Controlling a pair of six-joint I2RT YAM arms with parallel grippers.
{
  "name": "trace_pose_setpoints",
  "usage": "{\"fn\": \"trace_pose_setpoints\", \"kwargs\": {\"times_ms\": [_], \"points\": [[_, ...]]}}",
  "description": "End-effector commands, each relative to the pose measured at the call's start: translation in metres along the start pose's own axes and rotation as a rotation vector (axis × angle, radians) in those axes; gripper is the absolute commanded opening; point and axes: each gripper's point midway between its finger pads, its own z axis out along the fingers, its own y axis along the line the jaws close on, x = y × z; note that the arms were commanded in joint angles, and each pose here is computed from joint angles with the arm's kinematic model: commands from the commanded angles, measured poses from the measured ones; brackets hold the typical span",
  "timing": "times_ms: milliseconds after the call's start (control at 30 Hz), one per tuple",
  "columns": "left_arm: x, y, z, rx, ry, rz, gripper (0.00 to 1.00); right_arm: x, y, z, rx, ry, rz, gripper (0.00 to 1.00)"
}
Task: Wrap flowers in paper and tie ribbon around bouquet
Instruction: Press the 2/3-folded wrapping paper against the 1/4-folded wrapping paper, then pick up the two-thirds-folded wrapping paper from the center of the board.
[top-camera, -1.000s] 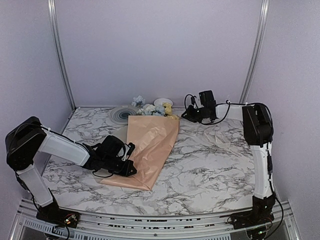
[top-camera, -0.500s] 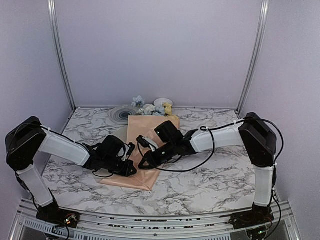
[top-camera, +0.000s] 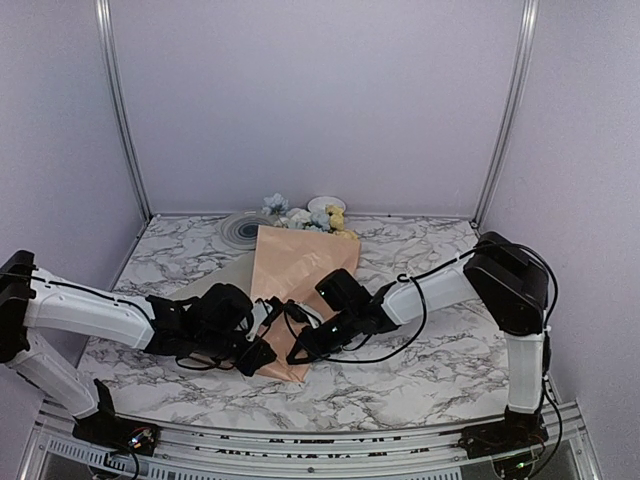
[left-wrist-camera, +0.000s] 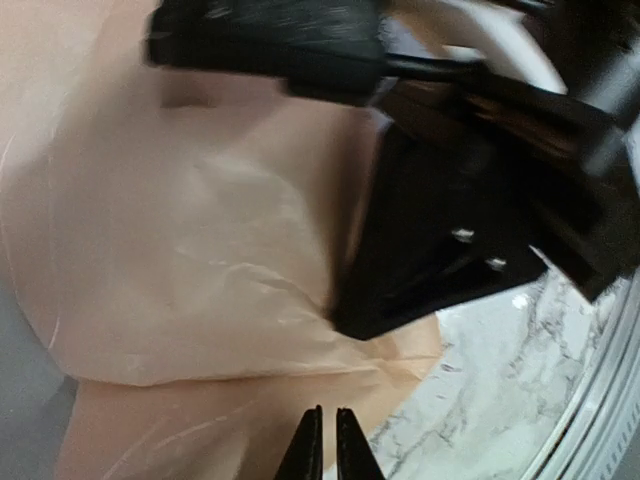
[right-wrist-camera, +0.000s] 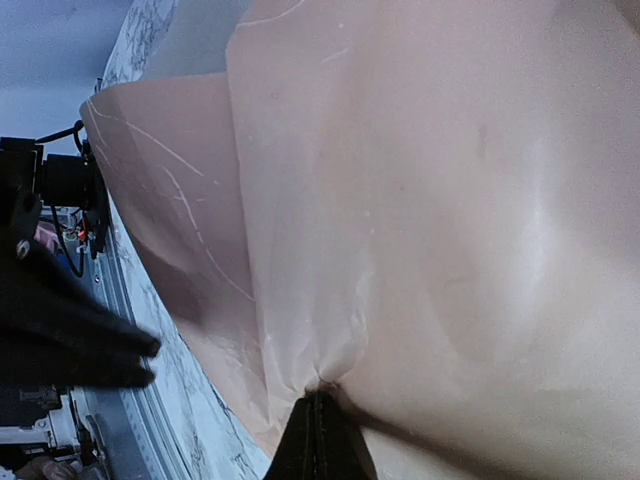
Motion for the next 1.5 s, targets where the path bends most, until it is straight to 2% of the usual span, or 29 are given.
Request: {"fn": "trace_pose_setpoints", "kwargs": {"times_ms": [0,100,300,433,567,833,967,1133,1300,1467], "points": [[0.003,-0.008,-0.013,-0.042,0.015,0.141,0.06,0.028,-0.044,0.010,0.147,0.077,0.086,0.02],[0.024,-0.004,0.006,-0.047,0.094,0.121,0.00,0.028,-0.045,0.011,0.150,0.081,0.086,0.02],[0.055,0.007,0.030,-0.090,0.229,0.063,0.00,0.027,-0.044,0.011,0.145,0.071,0.092,0.02],[0.097,0.028,0.015,-0.165,0.327,-0.064,0.00,0.033,-0.047,0.011,0.153,0.081,0.101,0.02],[0.136,0.049,-0.009,-0.236,0.362,-0.196,0.00,0.036,-0.048,0.010,0.157,0.086,0.099,0.02],[0.170,0.091,-0.035,-0.338,0.335,-0.455,0.00,0.038,-0.049,0.008,0.165,0.094,0.078,0.02],[0.169,0.110,-0.050,-0.334,0.245,-0.617,0.04,0.039,-0.048,0.004,0.173,0.087,0.070,0.02],[0.148,0.115,-0.068,-0.302,0.064,-0.748,0.05,0.042,-0.049,0.004,0.171,0.084,0.074,0.02],[0.110,0.114,-0.091,-0.254,-0.112,-0.836,0.26,0.038,-0.047,0.004,0.163,0.078,0.070,0.02],[0.101,0.116,-0.090,-0.208,-0.149,-0.948,0.56,0.034,-0.044,0.003,0.163,0.080,0.062,0.02]]}}
